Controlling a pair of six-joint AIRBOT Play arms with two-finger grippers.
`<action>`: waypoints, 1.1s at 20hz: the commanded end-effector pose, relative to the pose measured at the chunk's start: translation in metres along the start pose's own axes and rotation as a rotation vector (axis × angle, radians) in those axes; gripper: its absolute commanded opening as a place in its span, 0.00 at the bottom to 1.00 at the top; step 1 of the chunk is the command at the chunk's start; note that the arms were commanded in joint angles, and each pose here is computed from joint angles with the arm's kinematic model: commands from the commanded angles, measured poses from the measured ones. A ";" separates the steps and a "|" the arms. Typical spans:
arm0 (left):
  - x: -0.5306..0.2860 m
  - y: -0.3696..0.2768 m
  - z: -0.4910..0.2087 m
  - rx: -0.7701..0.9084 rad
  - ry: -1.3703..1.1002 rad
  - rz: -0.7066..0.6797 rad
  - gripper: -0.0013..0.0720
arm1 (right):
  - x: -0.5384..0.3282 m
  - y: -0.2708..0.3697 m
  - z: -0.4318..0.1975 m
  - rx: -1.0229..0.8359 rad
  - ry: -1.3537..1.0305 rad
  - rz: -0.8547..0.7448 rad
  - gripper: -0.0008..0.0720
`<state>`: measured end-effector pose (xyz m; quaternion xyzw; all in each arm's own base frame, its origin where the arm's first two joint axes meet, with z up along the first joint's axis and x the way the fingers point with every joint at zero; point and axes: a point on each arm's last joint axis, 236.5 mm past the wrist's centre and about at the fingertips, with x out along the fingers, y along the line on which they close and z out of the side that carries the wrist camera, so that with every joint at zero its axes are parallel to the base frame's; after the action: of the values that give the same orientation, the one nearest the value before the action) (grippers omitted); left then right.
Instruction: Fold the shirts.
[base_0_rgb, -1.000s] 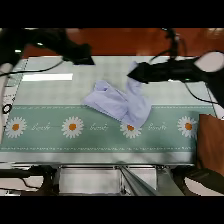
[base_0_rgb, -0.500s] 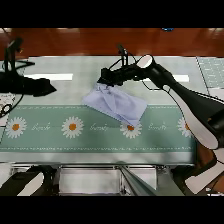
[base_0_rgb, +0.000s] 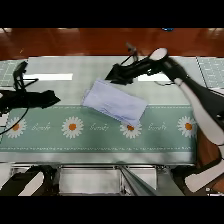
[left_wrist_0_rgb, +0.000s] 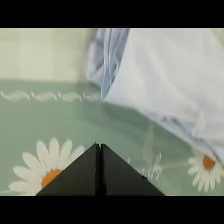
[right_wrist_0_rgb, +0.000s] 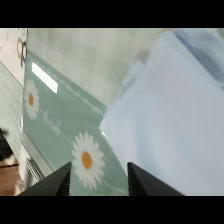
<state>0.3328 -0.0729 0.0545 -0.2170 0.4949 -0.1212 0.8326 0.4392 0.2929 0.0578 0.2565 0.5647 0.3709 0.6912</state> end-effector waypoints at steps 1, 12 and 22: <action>-0.027 0.008 0.038 -0.028 -0.103 0.014 0.05 | -0.142 -0.069 -0.026 -0.005 -0.032 -0.415 0.56; 0.046 -0.052 -0.085 0.081 0.190 -0.117 0.05 | -0.078 -0.187 -0.213 0.555 -0.272 -0.290 0.56; 0.048 -0.070 -0.078 0.050 0.158 -0.173 0.05 | 0.013 -0.149 -0.151 0.501 -0.132 -0.075 0.56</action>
<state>0.2874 -0.1707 0.0178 -0.2247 0.5374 -0.2201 0.7825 0.3089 0.1819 -0.0978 0.4194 0.6041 0.1548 0.6597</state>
